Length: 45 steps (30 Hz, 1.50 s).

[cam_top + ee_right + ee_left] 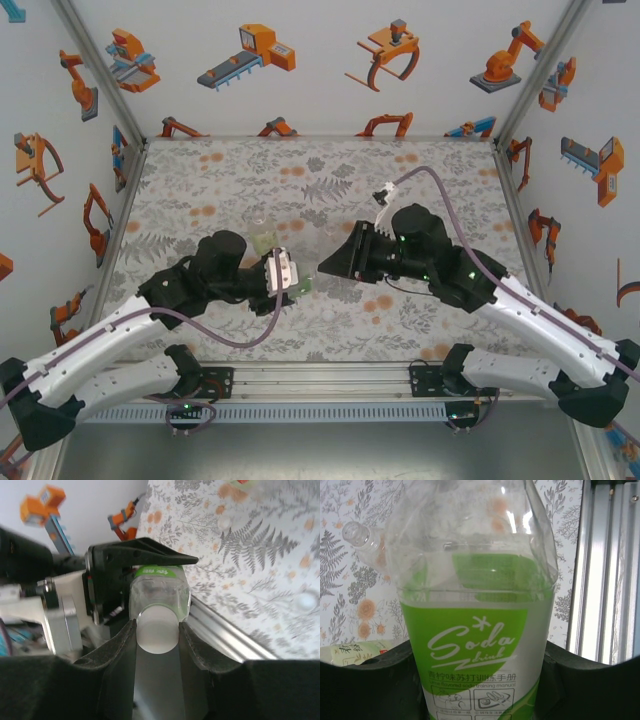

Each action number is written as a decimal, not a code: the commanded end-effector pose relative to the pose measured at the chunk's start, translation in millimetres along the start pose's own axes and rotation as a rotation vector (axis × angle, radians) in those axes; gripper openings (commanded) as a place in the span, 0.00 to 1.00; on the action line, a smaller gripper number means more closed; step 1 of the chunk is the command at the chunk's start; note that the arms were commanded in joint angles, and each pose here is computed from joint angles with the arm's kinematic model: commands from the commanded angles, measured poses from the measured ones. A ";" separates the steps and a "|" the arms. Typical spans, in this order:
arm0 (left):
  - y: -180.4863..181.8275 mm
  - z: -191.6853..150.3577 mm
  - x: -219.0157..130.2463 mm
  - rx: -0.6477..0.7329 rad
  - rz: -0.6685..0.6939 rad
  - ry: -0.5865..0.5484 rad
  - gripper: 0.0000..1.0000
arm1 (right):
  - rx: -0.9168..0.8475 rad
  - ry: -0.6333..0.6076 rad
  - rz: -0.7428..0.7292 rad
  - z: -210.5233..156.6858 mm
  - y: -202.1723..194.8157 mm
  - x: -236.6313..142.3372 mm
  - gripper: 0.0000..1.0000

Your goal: Screw on the bottle caps

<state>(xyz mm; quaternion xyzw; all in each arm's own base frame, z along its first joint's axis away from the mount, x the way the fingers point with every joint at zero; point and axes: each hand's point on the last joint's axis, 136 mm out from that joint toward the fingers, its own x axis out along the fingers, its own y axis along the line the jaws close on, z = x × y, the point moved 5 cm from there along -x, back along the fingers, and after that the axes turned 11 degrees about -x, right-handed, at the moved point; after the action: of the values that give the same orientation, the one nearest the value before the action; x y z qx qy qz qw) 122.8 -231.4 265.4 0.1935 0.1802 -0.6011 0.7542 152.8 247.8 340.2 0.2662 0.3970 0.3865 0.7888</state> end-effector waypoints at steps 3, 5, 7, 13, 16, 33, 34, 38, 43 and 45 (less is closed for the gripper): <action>0.1 30.1 -0.2 0.046 -0.024 -0.120 0.00 | 0.262 -0.026 -0.072 -0.9 -14.2 10.3 0.00; -1.0 29.3 2.0 0.049 -0.038 -0.116 0.00 | 0.186 -0.044 -0.041 6.1 -4.8 6.6 0.06; -1.5 28.7 3.9 0.051 -0.048 -0.112 0.00 | 0.059 -0.061 -0.008 13.7 7.1 -0.5 0.28; -6.1 31.2 5.2 0.056 -0.101 -0.102 0.00 | -0.286 -0.146 0.015 27.7 24.4 -30.5 0.60; -8.9 32.3 5.0 0.065 -0.126 -0.103 0.00 | -0.480 -0.177 0.047 30.3 34.0 -42.1 0.63; -18.1 28.9 5.4 0.091 -0.216 -0.058 0.00 | -1.464 -0.115 0.454 -28.2 52.6 -59.6 0.61; -18.1 29.1 5.3 0.091 -0.219 -0.054 0.00 | -1.465 -0.112 0.448 -28.2 51.5 -57.0 0.61; -19.7 29.8 5.6 0.095 -0.234 -0.059 0.00 | -1.464 -0.091 0.437 -28.0 48.0 -47.6 0.58; -21.0 29.1 5.1 0.088 -0.242 -0.061 0.00 | -1.464 -0.091 0.440 -27.4 47.9 -42.7 0.47; -21.1 28.6 4.3 0.090 -0.238 -0.062 0.00 | -1.464 -0.090 0.444 -27.8 48.0 -42.3 0.42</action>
<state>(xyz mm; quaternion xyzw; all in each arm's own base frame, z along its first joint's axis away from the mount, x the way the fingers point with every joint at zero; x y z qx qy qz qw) 109.8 -254.7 277.0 0.1864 0.1652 -0.6858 0.6838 97.2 241.6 372.9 -0.2325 -0.0280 0.6834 0.6915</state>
